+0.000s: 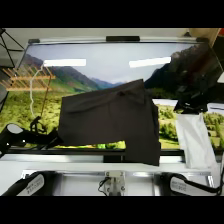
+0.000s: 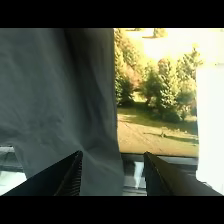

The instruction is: Fold the shirts.

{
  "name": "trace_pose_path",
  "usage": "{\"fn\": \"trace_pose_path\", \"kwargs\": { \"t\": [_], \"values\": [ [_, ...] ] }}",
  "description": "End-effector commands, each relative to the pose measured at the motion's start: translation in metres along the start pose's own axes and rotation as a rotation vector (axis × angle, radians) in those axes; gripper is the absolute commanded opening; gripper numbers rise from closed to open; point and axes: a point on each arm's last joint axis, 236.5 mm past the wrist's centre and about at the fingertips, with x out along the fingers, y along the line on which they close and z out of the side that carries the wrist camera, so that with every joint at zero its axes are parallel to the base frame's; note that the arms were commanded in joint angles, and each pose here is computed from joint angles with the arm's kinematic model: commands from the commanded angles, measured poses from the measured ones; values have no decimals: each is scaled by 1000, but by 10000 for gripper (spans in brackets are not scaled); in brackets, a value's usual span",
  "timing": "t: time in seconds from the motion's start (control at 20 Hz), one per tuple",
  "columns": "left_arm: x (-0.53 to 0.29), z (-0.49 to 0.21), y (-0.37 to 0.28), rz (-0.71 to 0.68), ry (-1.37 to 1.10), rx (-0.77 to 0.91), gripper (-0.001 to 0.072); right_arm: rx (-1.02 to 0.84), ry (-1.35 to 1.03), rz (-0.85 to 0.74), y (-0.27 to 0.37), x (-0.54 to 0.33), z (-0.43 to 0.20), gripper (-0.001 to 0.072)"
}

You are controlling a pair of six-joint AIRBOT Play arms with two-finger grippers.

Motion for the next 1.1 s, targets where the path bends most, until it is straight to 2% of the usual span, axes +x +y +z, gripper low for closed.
{"fn": "trace_pose_path", "kwargs": {
  "t": [0.0, 0.05, 0.35, 0.6, 0.85, 1.0, 1.05],
  "values": [
    [8, -3, -8, -19, 1, 6, 148, -3, 12, -16, -6, 6, -4, 508],
    [10, -5, -10, -18, 12, 16, 40, -5, 45, -10, -7, 16, -12, 508],
    [3, -1, -15, -22, -16, 37, 39, 21, 223, 53, -14, 97, -73, 508],
    [-5, -3, -20, -31, -34, 17, 39, -5, 146, 65, 1, 135, -67, 507],
    [-8, -2, -22, -34, -48, 6, 39, -33, 183, 57, 12, 161, -75, 487],
    [-8, -2, -23, -34, -52, 8, 39, 6, 195, 66, 13, 165, -76, 200],
    [-10, 0, -21, -26, -58, 15, 38, 7, 198, 66, 13, 165, -76, 48]
  ]
}}
